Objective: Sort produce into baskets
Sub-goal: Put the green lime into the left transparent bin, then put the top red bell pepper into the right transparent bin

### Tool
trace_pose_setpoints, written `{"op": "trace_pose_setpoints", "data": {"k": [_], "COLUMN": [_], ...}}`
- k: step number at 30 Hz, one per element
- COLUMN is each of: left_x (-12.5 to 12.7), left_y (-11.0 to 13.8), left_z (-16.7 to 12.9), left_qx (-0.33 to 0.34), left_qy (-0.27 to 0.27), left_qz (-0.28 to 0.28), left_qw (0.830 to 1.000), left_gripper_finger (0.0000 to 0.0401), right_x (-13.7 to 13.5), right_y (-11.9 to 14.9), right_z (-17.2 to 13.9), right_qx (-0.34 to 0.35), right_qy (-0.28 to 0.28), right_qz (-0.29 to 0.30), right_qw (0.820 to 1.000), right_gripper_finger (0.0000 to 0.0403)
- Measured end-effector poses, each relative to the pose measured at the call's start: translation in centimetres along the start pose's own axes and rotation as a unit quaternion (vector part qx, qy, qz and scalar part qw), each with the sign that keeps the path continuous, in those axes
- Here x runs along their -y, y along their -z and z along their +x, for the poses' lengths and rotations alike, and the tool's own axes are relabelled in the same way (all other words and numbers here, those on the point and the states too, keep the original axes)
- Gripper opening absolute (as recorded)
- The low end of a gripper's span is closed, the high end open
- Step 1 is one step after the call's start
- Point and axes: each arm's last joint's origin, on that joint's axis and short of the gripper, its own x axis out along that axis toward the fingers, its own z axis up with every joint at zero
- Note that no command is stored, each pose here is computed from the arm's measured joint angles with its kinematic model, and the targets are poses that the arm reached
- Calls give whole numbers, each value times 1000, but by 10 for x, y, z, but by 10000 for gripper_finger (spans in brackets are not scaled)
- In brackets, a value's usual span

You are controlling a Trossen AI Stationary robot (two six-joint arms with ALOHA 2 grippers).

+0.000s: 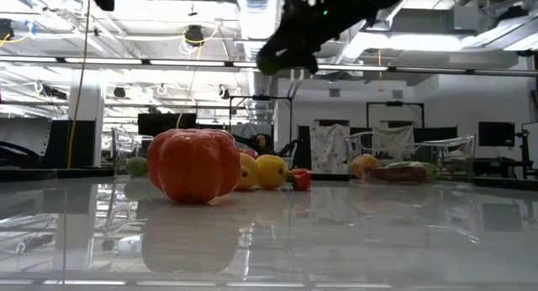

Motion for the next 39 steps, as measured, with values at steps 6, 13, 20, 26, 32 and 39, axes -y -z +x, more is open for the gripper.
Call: {"op": "trace_pose_setpoints", "data": {"k": [6,13,20,26,32,39], "left_x": [0,0,0,-1,-3,-4], "left_y": [-1,-1,-1,-3,-3,-2], "left_z": [-1,-1,-1,-1,-2,-2], "left_qx": [3,4,5,13,10,5], "left_qy": [4,4,8,-12,-50,-65], "left_qz": [-5,4,15,40,63,75], "left_qw": [1000,1000,1000,999,997,995], "left_gripper_finger": [245,245,245,245,245,245], "right_x": [14,24,38,54,42,22], "right_y": [-16,-44,-59,-62,-56,-27], "right_z": [47,103,138,142,118,119], "right_qx": [45,69,66,-2,-117,-184], "right_qy": [2,5,37,56,77,89], "right_qz": [-19,-63,-106,-90,-107,-141], "right_qw": [999,996,992,994,984,969], "right_gripper_finger": [225,225,259,322,345,327]}}
